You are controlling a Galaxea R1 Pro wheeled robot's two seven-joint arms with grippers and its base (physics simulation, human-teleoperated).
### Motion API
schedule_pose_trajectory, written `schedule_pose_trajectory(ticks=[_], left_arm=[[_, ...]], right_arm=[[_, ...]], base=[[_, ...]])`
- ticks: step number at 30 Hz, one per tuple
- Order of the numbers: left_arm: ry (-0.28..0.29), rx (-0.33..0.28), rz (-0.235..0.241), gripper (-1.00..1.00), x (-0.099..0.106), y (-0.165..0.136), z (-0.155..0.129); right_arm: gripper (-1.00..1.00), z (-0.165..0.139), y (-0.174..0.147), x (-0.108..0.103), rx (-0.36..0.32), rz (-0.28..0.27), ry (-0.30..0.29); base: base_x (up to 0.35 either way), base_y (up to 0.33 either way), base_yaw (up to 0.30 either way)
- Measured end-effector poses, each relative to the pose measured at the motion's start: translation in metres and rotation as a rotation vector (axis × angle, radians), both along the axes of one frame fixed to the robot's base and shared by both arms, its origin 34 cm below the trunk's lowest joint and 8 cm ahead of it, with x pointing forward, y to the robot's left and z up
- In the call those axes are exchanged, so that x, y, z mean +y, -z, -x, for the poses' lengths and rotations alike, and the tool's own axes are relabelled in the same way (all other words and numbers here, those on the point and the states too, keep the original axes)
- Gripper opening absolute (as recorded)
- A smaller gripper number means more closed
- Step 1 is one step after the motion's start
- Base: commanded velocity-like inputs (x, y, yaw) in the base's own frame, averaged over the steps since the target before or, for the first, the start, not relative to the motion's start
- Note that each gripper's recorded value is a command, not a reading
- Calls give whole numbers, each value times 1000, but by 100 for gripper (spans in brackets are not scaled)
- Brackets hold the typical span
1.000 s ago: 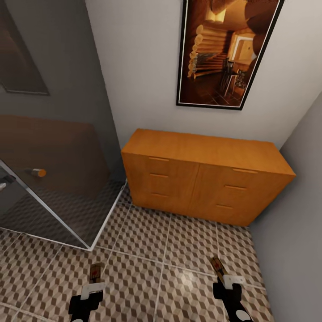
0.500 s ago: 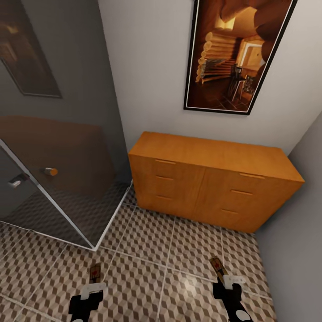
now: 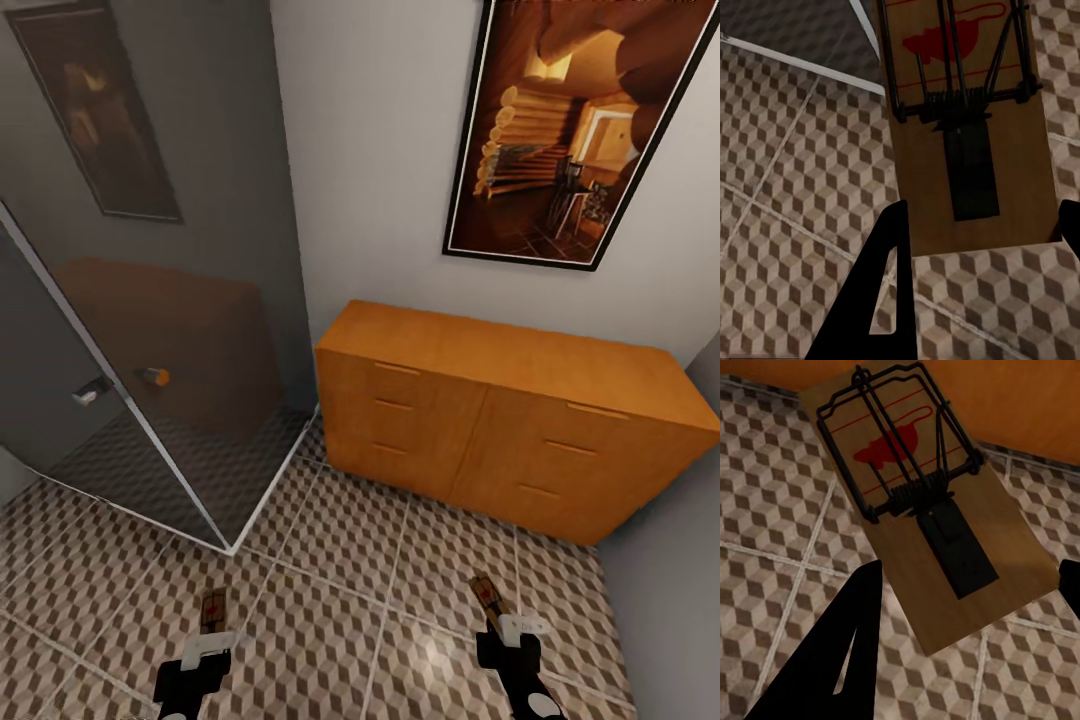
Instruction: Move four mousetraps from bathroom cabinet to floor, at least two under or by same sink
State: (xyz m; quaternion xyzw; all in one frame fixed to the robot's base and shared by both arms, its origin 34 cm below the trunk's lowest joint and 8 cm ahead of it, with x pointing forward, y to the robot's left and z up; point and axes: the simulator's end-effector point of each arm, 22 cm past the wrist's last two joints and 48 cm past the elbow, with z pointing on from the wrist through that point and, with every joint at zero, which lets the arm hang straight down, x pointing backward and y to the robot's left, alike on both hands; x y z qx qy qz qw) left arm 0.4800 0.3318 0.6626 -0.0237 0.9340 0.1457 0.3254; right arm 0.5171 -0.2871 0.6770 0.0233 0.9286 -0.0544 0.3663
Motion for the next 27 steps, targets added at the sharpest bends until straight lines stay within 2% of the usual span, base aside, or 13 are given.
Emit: schedule_pose_trajectory(ticks=[27], left_arm=[[1,-34,2,-100,-1,-13,-11]], right_arm=[[-100,-11,-14,0,-34,1,1]], base=[[0,0,217]])
